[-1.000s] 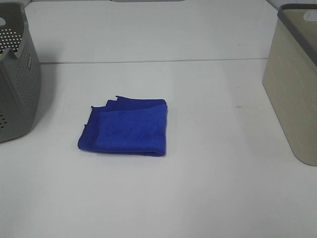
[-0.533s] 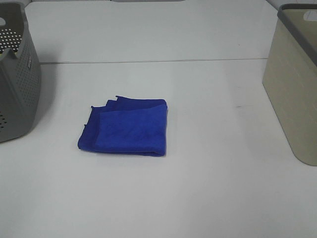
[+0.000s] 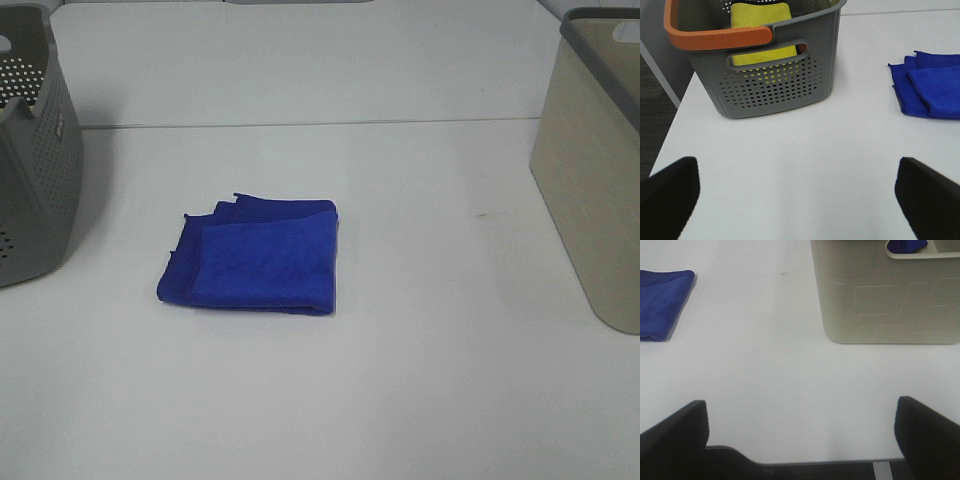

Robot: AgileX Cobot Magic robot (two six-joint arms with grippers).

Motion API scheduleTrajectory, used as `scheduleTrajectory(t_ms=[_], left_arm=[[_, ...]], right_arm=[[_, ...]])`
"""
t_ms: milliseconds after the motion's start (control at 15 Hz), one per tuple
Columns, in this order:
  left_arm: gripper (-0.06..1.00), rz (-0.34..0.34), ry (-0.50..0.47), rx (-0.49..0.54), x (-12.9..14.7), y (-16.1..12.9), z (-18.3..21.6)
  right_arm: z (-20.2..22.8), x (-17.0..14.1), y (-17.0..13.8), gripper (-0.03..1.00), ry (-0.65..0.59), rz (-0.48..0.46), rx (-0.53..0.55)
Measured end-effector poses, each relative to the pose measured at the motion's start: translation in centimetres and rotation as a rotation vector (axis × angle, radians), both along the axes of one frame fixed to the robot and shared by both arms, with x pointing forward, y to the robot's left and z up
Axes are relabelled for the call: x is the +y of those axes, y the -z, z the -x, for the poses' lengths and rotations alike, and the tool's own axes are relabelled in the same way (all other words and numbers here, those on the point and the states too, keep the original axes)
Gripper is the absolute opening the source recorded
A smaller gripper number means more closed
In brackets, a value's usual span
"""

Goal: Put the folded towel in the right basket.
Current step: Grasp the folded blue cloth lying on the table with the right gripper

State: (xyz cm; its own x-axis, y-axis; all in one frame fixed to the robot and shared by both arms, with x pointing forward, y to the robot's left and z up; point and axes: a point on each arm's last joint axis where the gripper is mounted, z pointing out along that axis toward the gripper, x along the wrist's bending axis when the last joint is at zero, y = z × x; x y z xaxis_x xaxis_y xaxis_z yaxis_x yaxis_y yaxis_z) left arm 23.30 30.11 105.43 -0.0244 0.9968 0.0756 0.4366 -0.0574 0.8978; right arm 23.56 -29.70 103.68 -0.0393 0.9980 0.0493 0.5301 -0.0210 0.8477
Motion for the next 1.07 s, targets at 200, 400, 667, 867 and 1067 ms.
scheduleTrajectory(t_ms=[200,400,667,867,1067], left_arm=[[0.99,0.0,0.0,0.0,0.0,0.0,0.0],[0.99,0.0,0.0,0.0,0.0,0.0,0.0],[0.99,0.0,0.0,0.0,0.0,0.0,0.0],[0.99,0.0,0.0,0.0,0.0,0.0,0.0],[0.99,0.0,0.0,0.0,0.0,0.0,0.0]], right_arm=[[0.0,0.0,0.0,0.97,0.0,0.0,0.0],[0.0,0.0,0.0,0.97,0.0,0.0,0.0],[0.0,0.0,0.0,0.97,0.0,0.0,0.0],[0.0,0.0,0.0,0.97,0.0,0.0,0.0],[0.0,0.0,0.0,0.97,0.0,0.0,0.0]])
